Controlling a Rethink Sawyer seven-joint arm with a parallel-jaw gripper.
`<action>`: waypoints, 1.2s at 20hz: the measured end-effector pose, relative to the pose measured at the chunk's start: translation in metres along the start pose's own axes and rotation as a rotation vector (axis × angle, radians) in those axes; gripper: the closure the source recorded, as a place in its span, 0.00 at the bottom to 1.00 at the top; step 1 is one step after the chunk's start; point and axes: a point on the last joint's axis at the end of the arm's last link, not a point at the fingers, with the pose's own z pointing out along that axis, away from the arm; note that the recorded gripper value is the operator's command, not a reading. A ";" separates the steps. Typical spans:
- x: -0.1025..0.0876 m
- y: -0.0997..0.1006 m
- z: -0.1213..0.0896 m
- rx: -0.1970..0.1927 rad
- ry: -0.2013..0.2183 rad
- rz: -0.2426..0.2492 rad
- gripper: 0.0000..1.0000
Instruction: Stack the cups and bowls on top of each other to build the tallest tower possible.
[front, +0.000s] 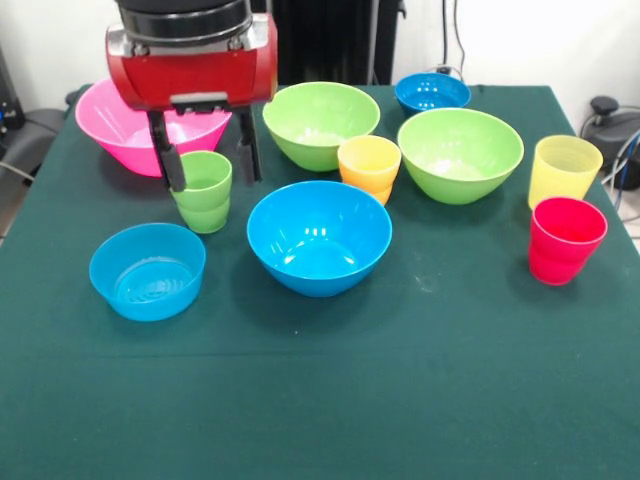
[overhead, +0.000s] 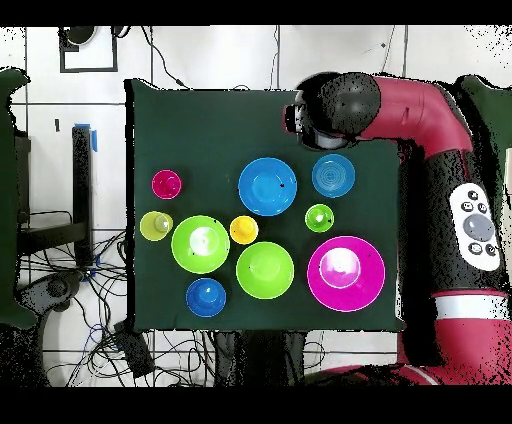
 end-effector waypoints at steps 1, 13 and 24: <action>0.004 0.005 -0.003 0.004 0.006 -0.009 0.00; 0.019 0.040 0.003 -0.004 0.018 -0.063 0.00; 0.025 0.052 0.023 -0.014 -0.070 -0.082 0.00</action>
